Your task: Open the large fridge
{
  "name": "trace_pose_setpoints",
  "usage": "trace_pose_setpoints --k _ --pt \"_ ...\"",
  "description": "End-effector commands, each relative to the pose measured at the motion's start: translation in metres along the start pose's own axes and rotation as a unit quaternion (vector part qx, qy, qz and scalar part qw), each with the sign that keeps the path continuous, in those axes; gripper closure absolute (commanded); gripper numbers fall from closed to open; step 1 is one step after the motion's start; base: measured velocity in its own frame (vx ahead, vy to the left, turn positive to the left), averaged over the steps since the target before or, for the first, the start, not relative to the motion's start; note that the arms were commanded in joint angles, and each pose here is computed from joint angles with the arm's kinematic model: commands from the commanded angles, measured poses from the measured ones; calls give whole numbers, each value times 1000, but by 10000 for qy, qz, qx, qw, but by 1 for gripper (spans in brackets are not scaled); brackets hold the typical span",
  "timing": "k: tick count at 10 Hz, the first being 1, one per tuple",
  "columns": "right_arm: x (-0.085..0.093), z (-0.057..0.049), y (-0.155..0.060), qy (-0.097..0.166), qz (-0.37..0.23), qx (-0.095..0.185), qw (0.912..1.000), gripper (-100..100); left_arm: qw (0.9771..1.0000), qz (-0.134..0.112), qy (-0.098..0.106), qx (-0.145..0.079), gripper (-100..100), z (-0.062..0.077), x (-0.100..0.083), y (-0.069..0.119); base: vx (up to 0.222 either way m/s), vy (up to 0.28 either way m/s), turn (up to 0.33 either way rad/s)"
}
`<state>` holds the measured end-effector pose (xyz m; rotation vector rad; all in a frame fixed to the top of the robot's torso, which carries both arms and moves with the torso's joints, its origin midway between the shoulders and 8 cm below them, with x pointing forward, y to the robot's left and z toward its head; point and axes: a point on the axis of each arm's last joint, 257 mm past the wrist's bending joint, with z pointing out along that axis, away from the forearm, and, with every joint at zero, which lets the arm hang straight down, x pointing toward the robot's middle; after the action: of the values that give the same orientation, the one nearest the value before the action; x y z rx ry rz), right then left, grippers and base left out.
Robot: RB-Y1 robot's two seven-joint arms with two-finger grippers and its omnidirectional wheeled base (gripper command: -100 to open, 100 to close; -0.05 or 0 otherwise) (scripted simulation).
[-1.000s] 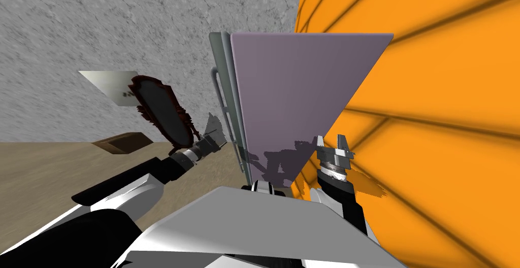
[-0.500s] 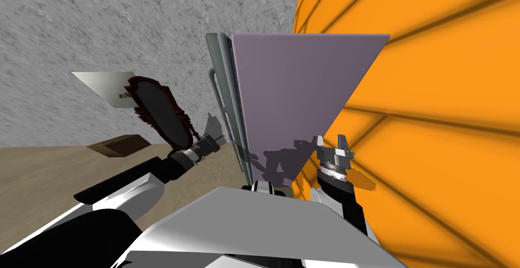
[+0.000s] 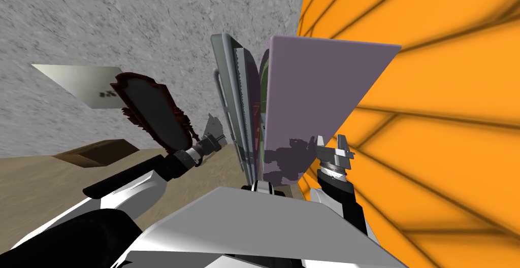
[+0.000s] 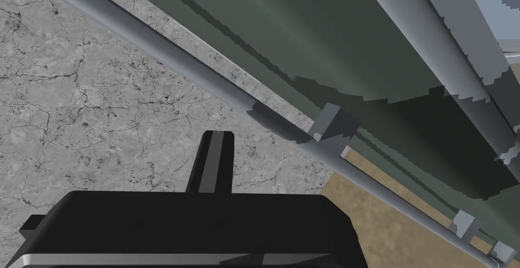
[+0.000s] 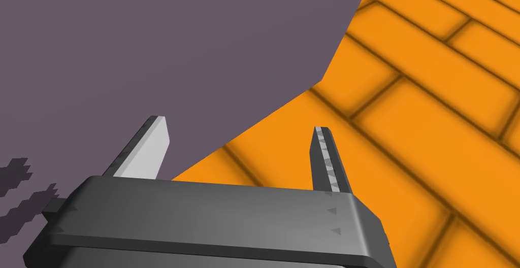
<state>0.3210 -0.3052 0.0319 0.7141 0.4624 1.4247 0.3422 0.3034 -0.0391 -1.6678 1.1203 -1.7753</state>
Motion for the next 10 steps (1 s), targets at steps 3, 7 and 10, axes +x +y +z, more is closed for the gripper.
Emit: trace_pose_setpoints --k 3,7,10 --pt "0 0 0 -1 1 0 10000 0 9998 12 157 -115 100 6 8 4 -16 258 -129" --pt "0 0 0 -1 1 1 10000 0 9994 22 276 -209 100 10 14 7 -9 237 -118" --pt "0 0 0 -1 0 1 10000 0 9988 34 390 -303 100 14 20 11 -7 315 -172"
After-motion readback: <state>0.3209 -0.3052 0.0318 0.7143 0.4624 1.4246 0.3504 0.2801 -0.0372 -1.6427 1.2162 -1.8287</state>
